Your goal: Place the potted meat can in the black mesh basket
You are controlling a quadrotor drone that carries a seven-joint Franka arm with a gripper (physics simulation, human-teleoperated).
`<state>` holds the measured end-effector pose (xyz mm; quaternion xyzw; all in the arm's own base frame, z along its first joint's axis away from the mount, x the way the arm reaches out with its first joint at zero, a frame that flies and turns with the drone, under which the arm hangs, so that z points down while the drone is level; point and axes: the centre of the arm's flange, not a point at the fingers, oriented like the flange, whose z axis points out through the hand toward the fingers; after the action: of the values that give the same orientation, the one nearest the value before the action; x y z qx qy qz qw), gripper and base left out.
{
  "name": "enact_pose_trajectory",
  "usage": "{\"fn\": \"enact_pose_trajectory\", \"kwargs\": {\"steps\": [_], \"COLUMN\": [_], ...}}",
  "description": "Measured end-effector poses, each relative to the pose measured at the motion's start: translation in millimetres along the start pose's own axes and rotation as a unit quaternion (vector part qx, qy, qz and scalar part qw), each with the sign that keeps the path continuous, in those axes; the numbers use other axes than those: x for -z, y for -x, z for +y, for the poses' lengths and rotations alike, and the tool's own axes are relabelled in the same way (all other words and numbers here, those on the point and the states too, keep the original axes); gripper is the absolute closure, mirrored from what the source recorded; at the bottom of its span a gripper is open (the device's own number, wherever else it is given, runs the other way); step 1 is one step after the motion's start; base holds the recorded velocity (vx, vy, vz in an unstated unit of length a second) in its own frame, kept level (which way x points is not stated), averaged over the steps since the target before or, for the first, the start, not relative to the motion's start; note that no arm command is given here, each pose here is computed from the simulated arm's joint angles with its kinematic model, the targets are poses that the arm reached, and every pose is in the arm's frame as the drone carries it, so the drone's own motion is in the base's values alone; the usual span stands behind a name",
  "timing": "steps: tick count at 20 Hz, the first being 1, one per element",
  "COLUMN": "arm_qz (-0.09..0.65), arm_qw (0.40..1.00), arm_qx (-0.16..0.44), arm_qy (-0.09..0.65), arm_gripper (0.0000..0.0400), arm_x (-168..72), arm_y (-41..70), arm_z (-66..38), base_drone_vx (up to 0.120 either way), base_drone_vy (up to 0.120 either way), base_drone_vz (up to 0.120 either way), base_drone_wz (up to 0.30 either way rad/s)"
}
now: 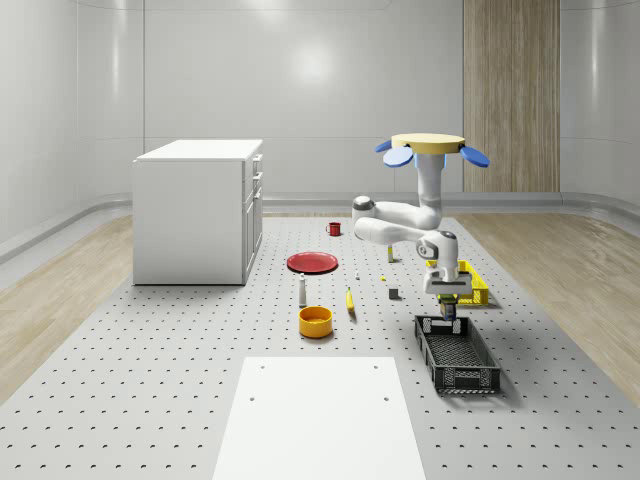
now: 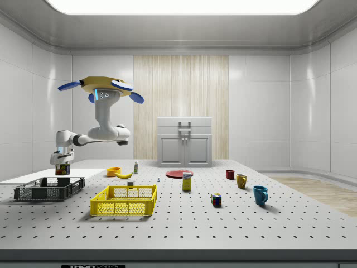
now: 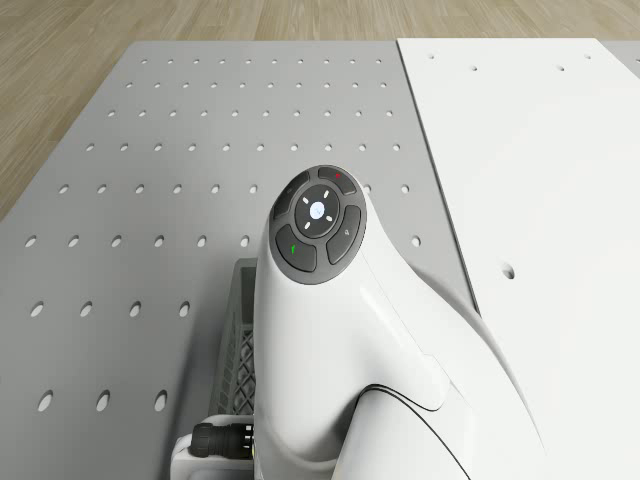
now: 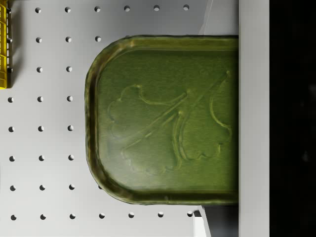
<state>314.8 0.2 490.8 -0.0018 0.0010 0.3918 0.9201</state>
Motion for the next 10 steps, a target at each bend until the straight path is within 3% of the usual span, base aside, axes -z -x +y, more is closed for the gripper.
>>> {"fn": "enact_pose_trajectory", "kwargs": {"steps": [3, 6, 10], "arm_qz": [0.000, 0.000, 0.000], "arm_qw": [1.000, 1.000, 1.000], "arm_qx": [0.000, 0.000, 0.000], "arm_qy": [0.000, 0.000, 0.000], "arm_gripper": [0.0115, 0.0115, 0.0115], "arm_x": [0.0, 0.0, 0.0], "arm_y": [0.0, 0.0, 0.0], "arm_z": [0.0, 0.0, 0.0], "base_drone_vx": [0.120, 0.120, 0.120], "base_drone_vy": [0.000, 0.000, 0.000], "base_drone_vz": [-0.120, -0.027, -0.120], "base_drone_wz": [0.000, 0.000, 0.000]}}
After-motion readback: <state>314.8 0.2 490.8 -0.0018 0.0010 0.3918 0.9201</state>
